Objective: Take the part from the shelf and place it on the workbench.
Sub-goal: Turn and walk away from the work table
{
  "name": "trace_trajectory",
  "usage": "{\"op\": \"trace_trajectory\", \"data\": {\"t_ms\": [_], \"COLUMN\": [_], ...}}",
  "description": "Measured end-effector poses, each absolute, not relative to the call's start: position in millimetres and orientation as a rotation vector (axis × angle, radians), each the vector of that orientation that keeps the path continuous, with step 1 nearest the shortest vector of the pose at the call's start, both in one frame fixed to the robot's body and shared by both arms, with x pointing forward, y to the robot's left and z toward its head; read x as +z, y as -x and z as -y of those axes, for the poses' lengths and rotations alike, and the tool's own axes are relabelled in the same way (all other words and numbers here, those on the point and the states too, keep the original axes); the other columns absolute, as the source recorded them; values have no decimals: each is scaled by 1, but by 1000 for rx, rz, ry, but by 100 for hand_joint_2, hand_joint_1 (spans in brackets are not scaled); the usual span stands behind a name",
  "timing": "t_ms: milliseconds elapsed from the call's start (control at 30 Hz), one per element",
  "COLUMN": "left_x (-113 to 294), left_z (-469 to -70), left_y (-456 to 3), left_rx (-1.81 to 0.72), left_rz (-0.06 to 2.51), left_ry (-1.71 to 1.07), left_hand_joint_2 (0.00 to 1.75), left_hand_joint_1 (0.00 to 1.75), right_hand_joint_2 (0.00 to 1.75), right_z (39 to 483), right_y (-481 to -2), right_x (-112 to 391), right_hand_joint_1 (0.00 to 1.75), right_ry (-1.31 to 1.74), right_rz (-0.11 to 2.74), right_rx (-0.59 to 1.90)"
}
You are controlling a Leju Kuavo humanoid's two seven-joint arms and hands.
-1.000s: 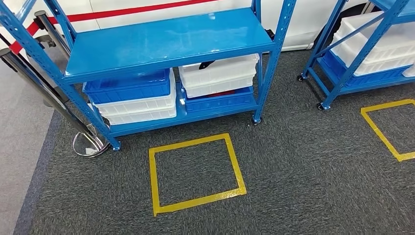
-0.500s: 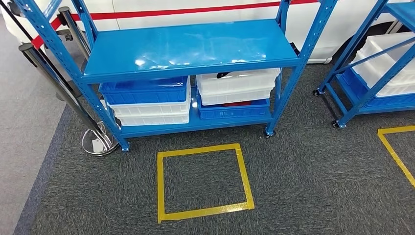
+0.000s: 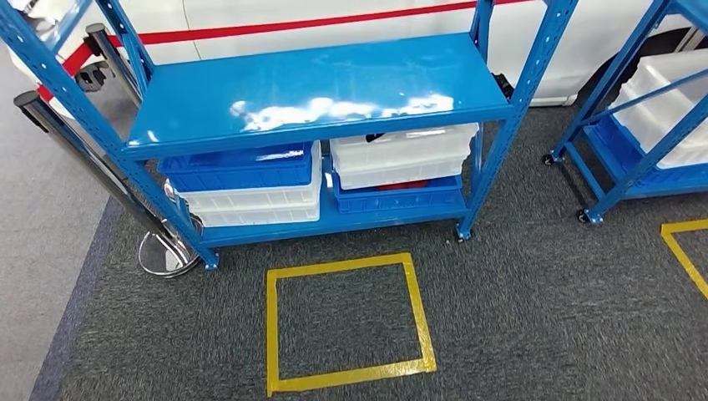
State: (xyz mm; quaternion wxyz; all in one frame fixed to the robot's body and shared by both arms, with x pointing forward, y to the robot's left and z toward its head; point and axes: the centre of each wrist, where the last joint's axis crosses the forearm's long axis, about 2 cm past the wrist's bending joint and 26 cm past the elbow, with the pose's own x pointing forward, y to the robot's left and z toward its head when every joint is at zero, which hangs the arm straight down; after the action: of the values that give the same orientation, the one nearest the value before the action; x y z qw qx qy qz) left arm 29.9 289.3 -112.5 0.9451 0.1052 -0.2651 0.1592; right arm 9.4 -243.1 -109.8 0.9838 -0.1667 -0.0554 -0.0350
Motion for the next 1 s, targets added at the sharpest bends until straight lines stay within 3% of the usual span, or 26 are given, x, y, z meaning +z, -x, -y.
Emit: {"op": "trace_trajectory", "data": {"t_ms": [1000], "left_x": [-113], "left_z": [-288], "left_y": [-29], "left_rx": [319], "left_rz": [537], "left_ry": [-213], "left_hand_joint_2": [0], "left_hand_joint_1": [0], "right_hand_joint_2": [0], "right_z": [245], "right_y": [-10], "right_x": [-110], "right_hand_joint_1": [0], "right_ry": [328], "right_rz": [114], "right_rx": [-74]}}
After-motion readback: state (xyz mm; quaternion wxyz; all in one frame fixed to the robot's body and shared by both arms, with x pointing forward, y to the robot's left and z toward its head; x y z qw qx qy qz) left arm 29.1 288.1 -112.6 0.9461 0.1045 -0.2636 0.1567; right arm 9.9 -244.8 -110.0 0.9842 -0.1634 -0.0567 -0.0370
